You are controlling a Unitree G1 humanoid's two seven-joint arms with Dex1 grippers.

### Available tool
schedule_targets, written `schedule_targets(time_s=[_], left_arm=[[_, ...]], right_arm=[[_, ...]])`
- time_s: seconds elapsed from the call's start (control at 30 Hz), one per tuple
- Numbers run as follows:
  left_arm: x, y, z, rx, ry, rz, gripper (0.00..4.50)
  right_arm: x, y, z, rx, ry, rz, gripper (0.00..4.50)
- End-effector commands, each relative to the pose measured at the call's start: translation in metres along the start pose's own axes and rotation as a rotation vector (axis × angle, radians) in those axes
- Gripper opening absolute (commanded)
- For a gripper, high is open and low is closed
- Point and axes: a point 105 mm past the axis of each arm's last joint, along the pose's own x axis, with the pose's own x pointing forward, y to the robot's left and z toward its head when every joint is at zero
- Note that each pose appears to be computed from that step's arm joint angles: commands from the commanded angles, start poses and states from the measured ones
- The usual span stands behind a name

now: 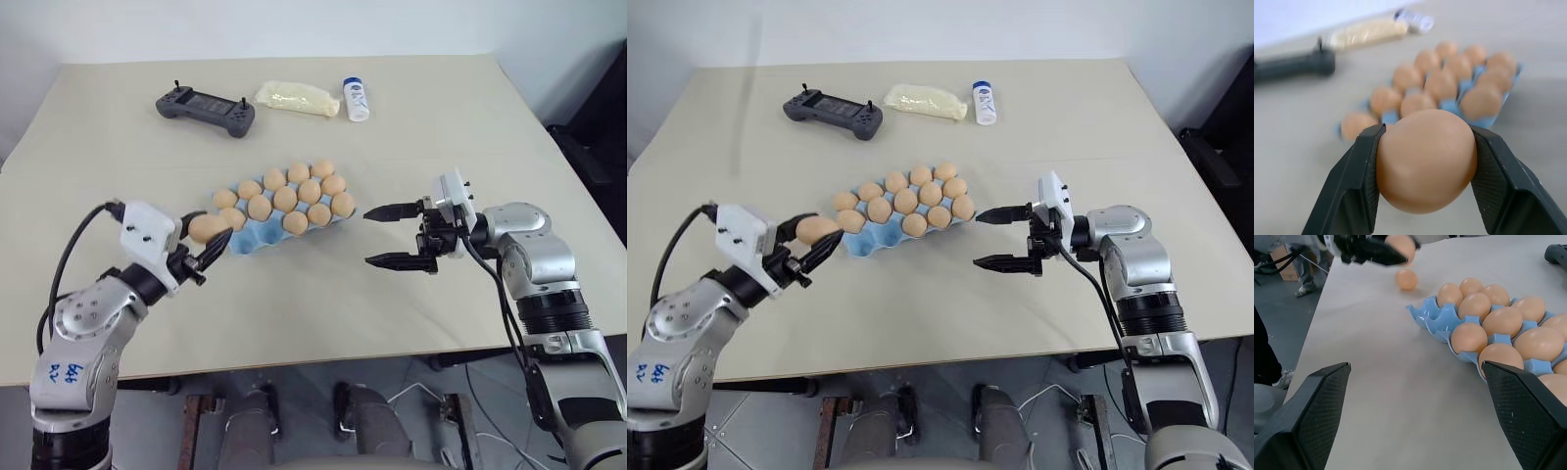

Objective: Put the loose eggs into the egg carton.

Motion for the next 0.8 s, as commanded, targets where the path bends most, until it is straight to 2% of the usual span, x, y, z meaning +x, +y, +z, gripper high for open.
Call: schedule_targets(time_s=[0.03, 0.13, 0.3, 0.43, 0.63, 0.67, 0.8], left_arm=[[0.017, -0.002, 0.022, 0.017, -0.132, -0.046, 2.16], [0.037, -0.008, 0.021, 0.000, -0.179, -0.092, 2.16], [0.059, -0.019, 0.002, -0.019, -0.157, -0.157, 2.16], [0.069, -0.027, -0.015, -0.025, -0.107, -0.195, 2.16], [0.078, -0.029, -0.018, -0.025, -0.105, -0.192, 2.16], [0.079, -0.028, -0.019, -0.026, -0.103, -0.181, 2.84], [0.080, -0.024, -0.021, -0.019, -0.092, -0.164, 4.04]], right_arm=[[-0.007, 0.001, 0.011, -0.045, -0.017, -0.025, 4.50], [-0.007, 0.002, 0.013, -0.048, -0.031, -0.028, 4.50], [-0.010, 0.004, 0.020, -0.069, -0.077, -0.035, 4.50], [-0.010, 0.005, 0.023, -0.079, -0.098, -0.042, 4.50], [-0.008, 0.006, 0.023, -0.076, -0.100, -0.048, 4.50], [-0.008, 0.006, 0.022, -0.075, -0.100, -0.050, 4.50], [-0.007, 0.006, 0.021, -0.072, -0.097, -0.056, 4.50]])
